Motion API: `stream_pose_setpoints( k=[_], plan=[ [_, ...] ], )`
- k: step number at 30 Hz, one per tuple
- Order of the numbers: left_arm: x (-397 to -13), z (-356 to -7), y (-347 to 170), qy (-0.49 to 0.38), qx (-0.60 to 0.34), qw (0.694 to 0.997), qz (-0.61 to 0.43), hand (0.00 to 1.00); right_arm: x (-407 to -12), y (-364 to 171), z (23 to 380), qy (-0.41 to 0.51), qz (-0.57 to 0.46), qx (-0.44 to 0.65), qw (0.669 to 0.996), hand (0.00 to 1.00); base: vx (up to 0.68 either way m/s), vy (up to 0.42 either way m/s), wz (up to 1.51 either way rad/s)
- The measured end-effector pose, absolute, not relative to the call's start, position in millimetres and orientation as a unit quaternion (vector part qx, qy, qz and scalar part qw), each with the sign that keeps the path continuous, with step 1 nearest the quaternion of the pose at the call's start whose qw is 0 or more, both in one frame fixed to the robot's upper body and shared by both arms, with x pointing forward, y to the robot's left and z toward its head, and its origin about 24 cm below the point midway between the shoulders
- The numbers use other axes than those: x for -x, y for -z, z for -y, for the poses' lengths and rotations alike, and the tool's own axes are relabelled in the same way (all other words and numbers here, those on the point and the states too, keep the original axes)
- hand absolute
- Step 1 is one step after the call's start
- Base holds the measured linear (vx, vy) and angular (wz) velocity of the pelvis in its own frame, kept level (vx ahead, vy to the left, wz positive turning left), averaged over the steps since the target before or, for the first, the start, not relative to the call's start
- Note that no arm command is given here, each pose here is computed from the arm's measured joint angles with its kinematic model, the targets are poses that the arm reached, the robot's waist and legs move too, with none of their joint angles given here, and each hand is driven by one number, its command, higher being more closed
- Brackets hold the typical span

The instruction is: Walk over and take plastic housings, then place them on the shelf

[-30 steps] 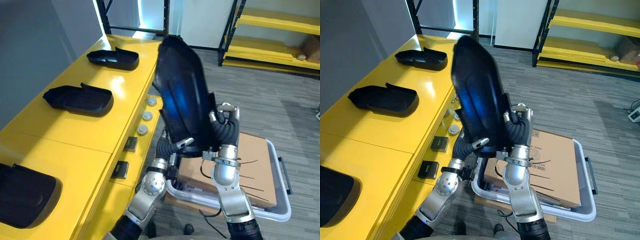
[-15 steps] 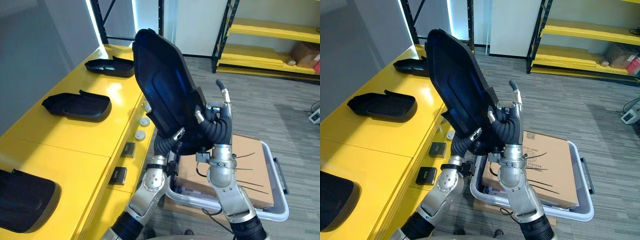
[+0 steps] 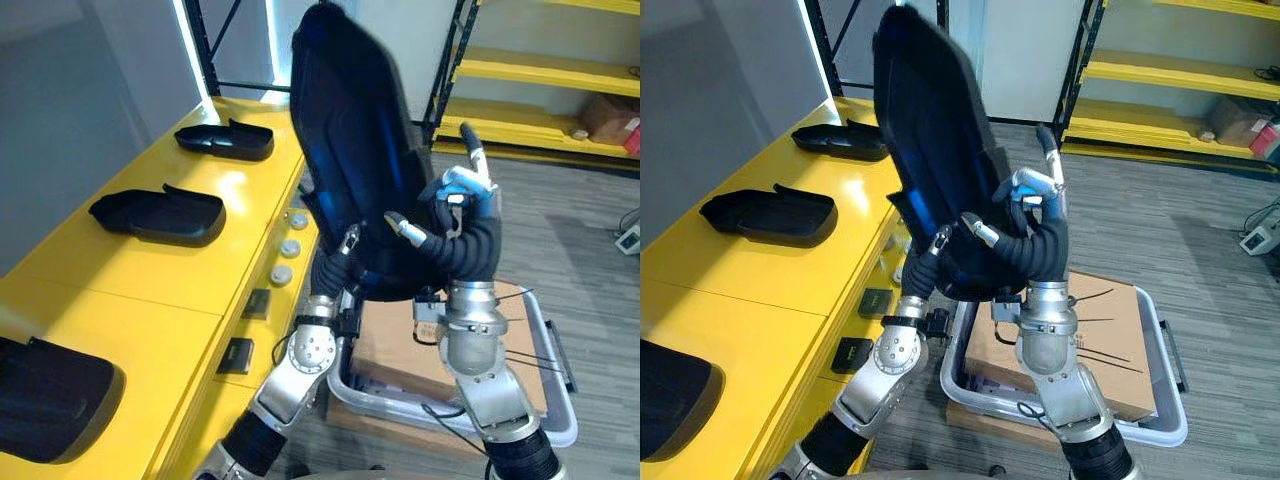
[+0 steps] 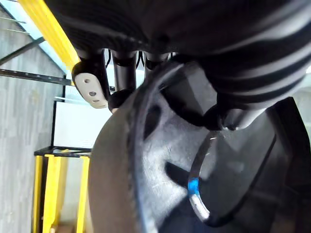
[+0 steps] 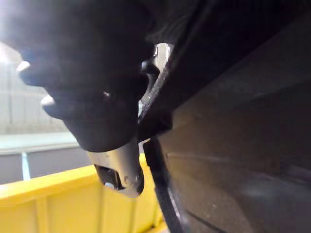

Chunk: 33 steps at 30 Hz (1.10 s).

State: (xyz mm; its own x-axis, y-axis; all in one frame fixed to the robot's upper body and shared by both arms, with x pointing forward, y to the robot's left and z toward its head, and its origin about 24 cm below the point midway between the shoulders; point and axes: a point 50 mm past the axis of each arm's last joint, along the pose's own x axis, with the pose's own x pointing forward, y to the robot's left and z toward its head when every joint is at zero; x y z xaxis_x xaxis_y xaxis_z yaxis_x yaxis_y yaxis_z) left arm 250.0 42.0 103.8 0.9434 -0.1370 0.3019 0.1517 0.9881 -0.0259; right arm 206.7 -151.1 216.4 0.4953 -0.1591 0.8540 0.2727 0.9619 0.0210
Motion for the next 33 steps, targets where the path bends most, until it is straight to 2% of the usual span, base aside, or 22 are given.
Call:
stream_pose_setpoints(
  k=[4,9,12,15,16,18,19,21,24,27,30,33],
  plan=[
    [-248.9,-60.6,-90.4,0.028,0.024,0.992,0.123,1.00,-201.6,-221.4,193.7,0.233,0.489,0.031,0.840,0.00,0.00,0.000,0.00],
    [-247.0,-86.3,-76.2,-0.030,0.024,0.995,0.093,1.00,-178.6,-218.5,247.0,0.349,0.496,-0.006,0.795,0.00,0.00,0.000,0.00],
    [-245.3,-94.8,-72.9,-0.050,0.026,0.995,0.086,1.00,-169.9,-202.1,266.7,0.397,0.462,0.010,0.793,0.00,0.00,0.000,0.00],
    [-239.5,-107.7,-69.8,-0.078,0.029,0.993,0.080,1.00,-168.3,-147.6,294.7,0.459,0.326,0.033,0.826,0.00,0.00,0.000,0.00],
    [-238.2,-111.8,-68.6,-0.087,0.029,0.993,0.078,1.00,-165.5,-116.0,303.2,0.477,0.246,0.035,0.843,0.00,0.00,0.000,0.00],
    [-235.6,-116.6,-68.9,-0.096,0.030,0.992,0.079,1.00,-156.8,-75.3,310.1,0.490,0.146,0.033,0.859,0.00,0.00,-0.002,-0.02],
    [-233.5,-119.0,-68.6,-0.101,0.030,0.991,0.079,1.00,-147.1,-43.1,313.0,0.493,0.064,0.035,0.867,0.00,0.00,0.000,0.00],
    [-232.2,-122.3,-70.9,-0.106,0.031,0.990,0.084,1.00,-131.6,1.7,312.9,0.481,-0.052,0.031,0.875,0.00,0.00,0.000,0.00],
    [-229.3,-126.7,-73.9,-0.105,0.023,0.989,0.099,1.00,-97.7,69.4,294.3,0.422,-0.228,0.013,0.877,0.00,0.00,0.000,0.00],
    [-229.3,-126.3,-74.2,-0.097,0.021,0.990,0.101,1.00,-66.5,116.5,266.2,0.359,-0.365,-0.015,0.859,0.00,0.00,0.000,0.00],
    [-228.8,-127.3,-73.5,-0.095,0.017,0.990,0.100,1.00,-48.6,139.7,241.5,0.322,-0.439,-0.045,0.838,0.00,0.00,0.000,0.00],
    [-226.0,-127.0,-69.6,-0.085,0.012,0.992,0.092,1.00,-38.5,149.1,226.8,0.312,-0.472,-0.060,0.823,0.00,-0.03,-0.014,0.13]
  ],
)
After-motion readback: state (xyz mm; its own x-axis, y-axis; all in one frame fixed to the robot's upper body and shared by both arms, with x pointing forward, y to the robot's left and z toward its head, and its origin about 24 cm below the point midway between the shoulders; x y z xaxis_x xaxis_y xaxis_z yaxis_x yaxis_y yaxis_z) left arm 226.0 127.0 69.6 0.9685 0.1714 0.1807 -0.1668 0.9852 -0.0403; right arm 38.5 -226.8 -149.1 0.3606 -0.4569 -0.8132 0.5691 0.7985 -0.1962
